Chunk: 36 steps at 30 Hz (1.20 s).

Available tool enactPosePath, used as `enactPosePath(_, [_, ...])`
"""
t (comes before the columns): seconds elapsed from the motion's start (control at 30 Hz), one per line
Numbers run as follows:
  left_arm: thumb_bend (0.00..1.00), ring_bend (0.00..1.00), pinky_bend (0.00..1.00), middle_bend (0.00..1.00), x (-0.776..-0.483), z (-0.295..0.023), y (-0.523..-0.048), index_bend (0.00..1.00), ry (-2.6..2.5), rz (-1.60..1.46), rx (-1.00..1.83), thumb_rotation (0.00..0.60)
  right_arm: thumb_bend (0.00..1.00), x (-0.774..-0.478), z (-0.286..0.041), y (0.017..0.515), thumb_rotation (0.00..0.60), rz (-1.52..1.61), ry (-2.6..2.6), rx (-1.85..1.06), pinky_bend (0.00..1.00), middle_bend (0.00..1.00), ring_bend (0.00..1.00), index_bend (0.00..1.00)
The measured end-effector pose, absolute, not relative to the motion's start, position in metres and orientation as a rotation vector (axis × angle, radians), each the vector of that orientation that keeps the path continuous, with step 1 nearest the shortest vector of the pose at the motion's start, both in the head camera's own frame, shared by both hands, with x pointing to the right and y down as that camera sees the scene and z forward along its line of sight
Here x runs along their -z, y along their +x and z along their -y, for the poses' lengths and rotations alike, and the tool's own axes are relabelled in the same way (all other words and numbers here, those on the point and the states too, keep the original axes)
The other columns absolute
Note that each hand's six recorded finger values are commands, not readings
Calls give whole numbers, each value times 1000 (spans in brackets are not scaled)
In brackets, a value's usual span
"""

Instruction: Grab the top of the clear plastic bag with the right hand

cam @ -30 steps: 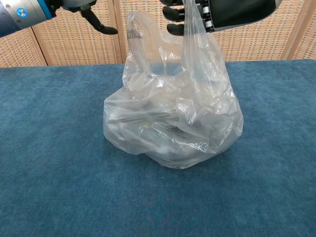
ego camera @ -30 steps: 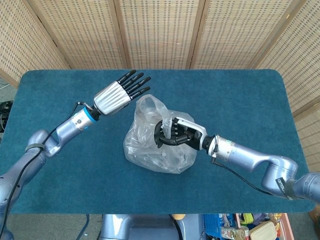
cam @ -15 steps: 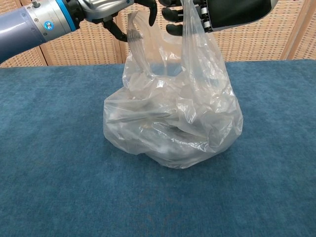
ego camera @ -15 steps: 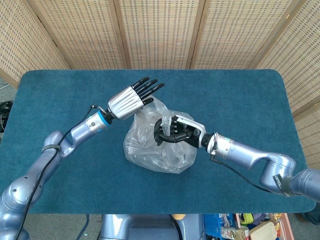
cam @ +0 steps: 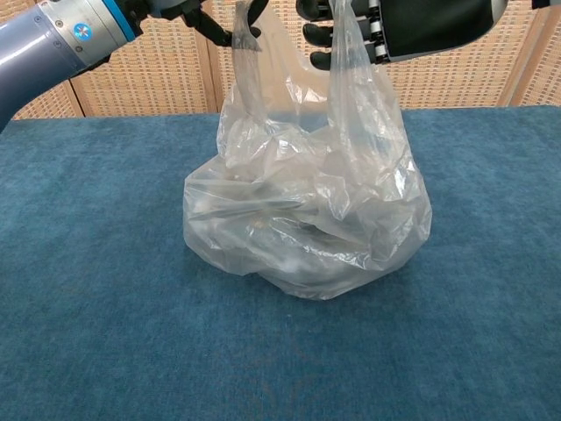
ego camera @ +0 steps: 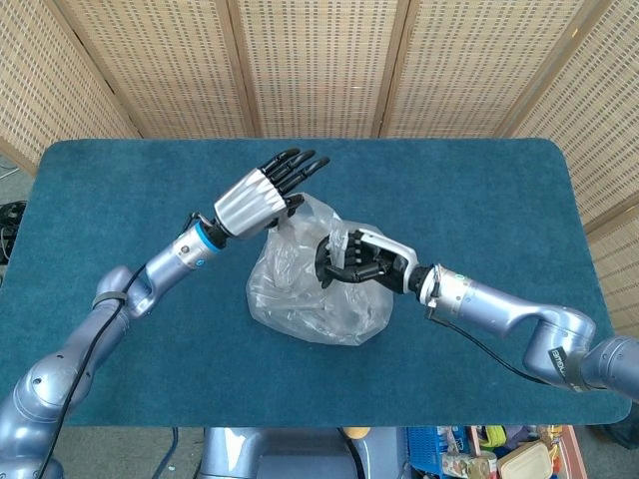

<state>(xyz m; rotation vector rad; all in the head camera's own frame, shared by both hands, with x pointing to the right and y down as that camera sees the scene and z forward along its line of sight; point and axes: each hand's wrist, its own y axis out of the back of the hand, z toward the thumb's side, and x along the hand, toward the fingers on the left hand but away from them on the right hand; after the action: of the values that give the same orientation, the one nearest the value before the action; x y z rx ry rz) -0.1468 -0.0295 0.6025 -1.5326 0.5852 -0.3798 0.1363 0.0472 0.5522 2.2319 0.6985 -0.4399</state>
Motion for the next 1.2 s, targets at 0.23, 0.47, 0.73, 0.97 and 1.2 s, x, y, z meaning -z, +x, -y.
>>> enactPosePath(0.23, [374,7,148,0,-582,39,-168,678,-1501,-635,351,600,466,-559,-49,145,600,-720,2222,456,416,533,463,484])
enactPosePath(0.47, [373,7,149,0,-567,43,-186,678,-1547,-747,319,600,473,-563,-49,151,600,-747,2213,461,416,533,461,484])
enactPosePath(0.73, [372,7,149,0,-555,41,-189,670,-1573,-796,278,600,485,-568,-42,152,600,-812,2186,446,415,533,451,482])
enactPosePath(0.97, [358,9,149,0,-545,36,-180,414,-1586,-811,236,600,486,-572,-32,148,600,-898,2162,407,416,533,453,483])
enactPosePath(1.2, [352,12,150,0,-540,36,-173,242,-1590,-869,221,600,487,-575,-35,148,600,-916,2155,407,416,533,456,485])
